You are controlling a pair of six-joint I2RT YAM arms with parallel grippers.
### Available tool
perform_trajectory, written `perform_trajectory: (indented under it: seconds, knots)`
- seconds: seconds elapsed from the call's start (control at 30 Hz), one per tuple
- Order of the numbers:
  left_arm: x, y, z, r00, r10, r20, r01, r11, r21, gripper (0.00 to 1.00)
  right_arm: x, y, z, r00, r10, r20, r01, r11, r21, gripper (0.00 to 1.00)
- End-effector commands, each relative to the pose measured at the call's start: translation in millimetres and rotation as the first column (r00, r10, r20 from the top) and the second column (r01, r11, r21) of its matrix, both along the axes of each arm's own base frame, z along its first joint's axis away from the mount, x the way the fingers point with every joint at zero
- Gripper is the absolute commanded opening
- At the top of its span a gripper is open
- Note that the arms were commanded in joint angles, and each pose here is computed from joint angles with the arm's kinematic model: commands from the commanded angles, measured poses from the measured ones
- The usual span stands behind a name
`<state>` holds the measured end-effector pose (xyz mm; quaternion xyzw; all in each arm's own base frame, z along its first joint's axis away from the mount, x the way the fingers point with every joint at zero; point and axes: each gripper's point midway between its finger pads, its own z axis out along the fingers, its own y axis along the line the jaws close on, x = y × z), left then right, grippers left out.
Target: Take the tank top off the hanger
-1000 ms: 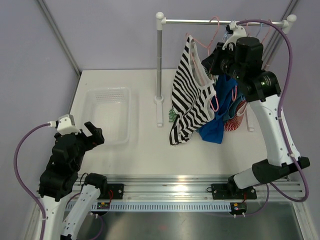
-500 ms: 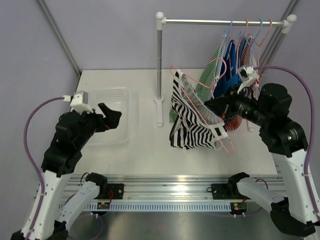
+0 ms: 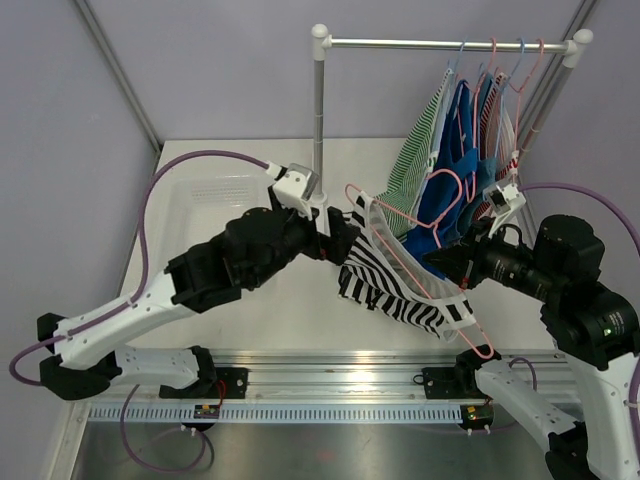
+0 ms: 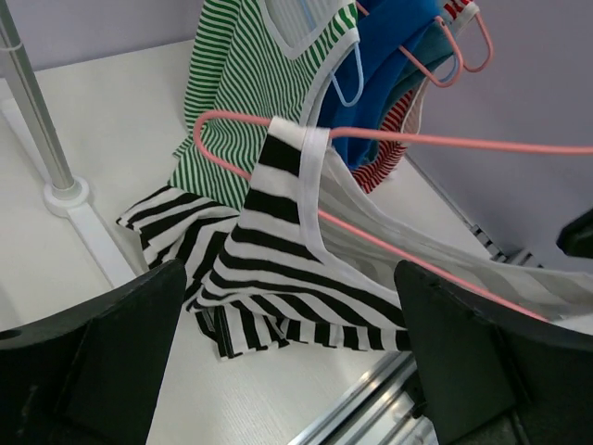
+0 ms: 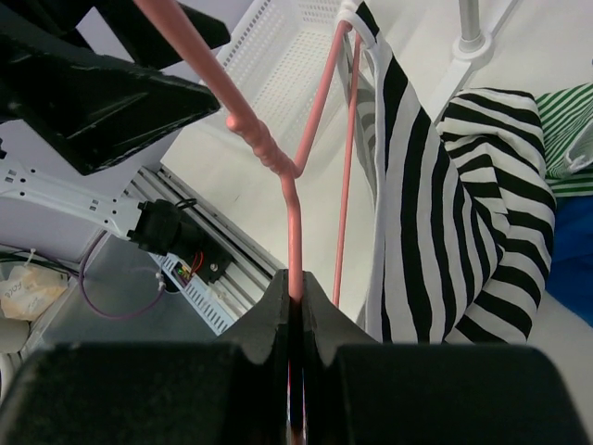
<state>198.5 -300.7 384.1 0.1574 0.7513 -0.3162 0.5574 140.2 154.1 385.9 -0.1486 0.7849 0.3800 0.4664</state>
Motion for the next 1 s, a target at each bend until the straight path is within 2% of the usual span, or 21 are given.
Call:
perform_trajectory:
  seconds: [0.0,0.17,0.37,0.43,0.47,0.5,0.53,0.6,0.67,0.73,0.87,0.9,0.93,0.97]
  knots:
    - [22,-4,28,0.988,0.119,0.099,-0.116,0.993,-0.035,0.98,-10,1,1,0.999,0.038,0.012,-0.038,0.999,0.002,0.00]
    - [31,-20,17,0.986,0.119,0.119,-0.121,0.993,0.006,0.81,-18,3,1,0.998,0.061,0.007,-0.061,0.998,0.014,0.00]
    - [30,-44,8,0.994,0.052,0.097,-0.053,0.999,0.012,0.81,-15,6,1,0.998,0.070,-0.002,-0.070,0.997,0.020,0.00]
    - [30,-48,1,0.995,0.045,0.088,-0.048,0.999,0.022,0.76,-14,6,3,0.998,0.070,0.006,-0.070,0.997,0.022,0.00]
    - [31,-48,-1,0.995,0.053,0.084,-0.056,0.998,0.024,0.72,-14,6,2,0.998,0.069,0.005,-0.069,0.997,0.019,0.00]
    - [35,-46,-6,0.994,0.077,0.080,-0.080,0.996,0.040,0.60,-14,5,3,0.998,0.067,0.009,-0.067,0.998,0.018,0.00]
    - [37,-45,-8,0.993,0.086,0.081,-0.090,0.995,0.046,0.55,-14,6,3,0.998,0.067,0.009,-0.068,0.997,0.021,0.00]
    - [41,-44,-12,0.991,0.105,0.079,-0.110,0.992,0.061,0.50,-15,7,4,0.997,0.077,0.008,-0.077,0.997,0.025,0.00]
    - [47,-43,-18,0.991,0.119,0.069,-0.124,0.990,0.074,0.34,-16,7,5,0.997,0.080,0.013,-0.080,0.996,0.029,0.00]
    - [53,-41,-23,0.989,0.133,0.061,-0.138,0.987,0.081,0.27,-15,6,3,0.997,0.074,0.011,-0.075,0.997,0.026,0.00]
    - [56,-43,-26,0.991,0.124,0.051,-0.127,0.989,0.071,0.24,-13,7,-1,0.997,0.076,0.005,-0.076,0.997,0.023,0.00]
    - [54,-45,-26,0.993,0.105,0.048,-0.108,0.992,0.068,0.28,-12,7,-3,0.997,0.073,0.000,-0.073,0.997,0.018,0.00]
    - [53,-46,-26,0.994,0.100,0.045,-0.102,0.993,0.062,0.38,-10,6,-4,0.998,0.068,0.001,-0.068,0.998,0.012,0.00]
    - [51,-46,-24,0.995,0.093,0.041,-0.095,0.994,0.049,0.53,-9,6,-6,0.998,0.065,-0.002,-0.065,0.998,0.006,0.00]
